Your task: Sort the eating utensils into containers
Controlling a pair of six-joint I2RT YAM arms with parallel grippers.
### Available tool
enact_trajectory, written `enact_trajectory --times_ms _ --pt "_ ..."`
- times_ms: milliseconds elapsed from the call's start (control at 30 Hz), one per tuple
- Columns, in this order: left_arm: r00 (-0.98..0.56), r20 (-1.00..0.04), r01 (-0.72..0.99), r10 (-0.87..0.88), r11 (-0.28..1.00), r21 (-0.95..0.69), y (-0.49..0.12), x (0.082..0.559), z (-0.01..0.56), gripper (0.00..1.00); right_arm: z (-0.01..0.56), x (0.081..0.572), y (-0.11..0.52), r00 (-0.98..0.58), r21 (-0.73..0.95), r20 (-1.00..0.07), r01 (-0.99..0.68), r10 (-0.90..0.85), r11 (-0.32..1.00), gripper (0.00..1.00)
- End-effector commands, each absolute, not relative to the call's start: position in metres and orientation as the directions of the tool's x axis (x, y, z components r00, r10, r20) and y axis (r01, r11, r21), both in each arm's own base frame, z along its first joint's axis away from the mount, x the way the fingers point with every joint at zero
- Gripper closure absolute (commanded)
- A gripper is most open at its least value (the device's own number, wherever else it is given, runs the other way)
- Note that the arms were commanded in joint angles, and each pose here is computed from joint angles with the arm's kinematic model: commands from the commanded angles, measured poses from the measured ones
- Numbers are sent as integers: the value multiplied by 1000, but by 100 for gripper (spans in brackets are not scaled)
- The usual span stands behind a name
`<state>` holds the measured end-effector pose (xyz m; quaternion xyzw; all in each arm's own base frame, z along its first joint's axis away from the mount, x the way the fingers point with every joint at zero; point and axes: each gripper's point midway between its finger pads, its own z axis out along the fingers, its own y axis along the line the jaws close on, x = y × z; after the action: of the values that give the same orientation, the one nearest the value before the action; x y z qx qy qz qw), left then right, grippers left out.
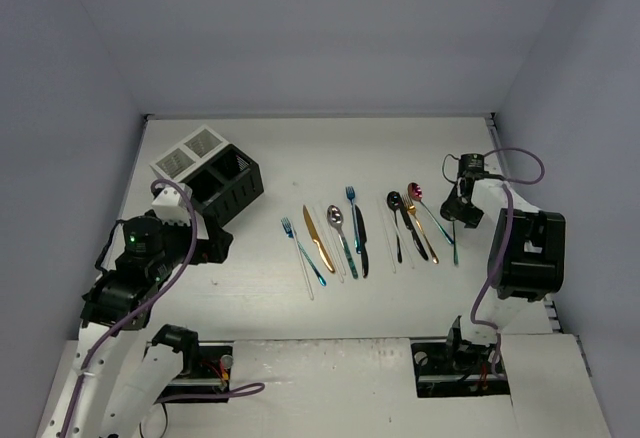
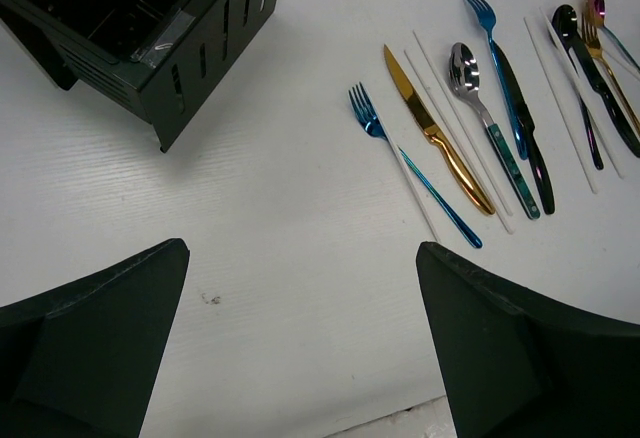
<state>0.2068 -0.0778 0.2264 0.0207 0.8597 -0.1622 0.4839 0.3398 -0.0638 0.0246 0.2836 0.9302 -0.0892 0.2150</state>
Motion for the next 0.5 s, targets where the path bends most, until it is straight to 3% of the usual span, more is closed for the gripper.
enact_trajectory --times_ms 0,333,467 --pt "-495 -860 229 -122 937 -265 -85 217 237 3 22 349 -60 -755 -30 -467 534 461 845 59" --pt "-500 -856 225 -128 936 -271 -86 219 238 3 9 345 -66 -774 -76 -453 528 443 846 76" --pt "-502 -854 226 -135 933 -281 -87 220 240 3 13 348 -68 -778 -88 -466 514 421 853 88"
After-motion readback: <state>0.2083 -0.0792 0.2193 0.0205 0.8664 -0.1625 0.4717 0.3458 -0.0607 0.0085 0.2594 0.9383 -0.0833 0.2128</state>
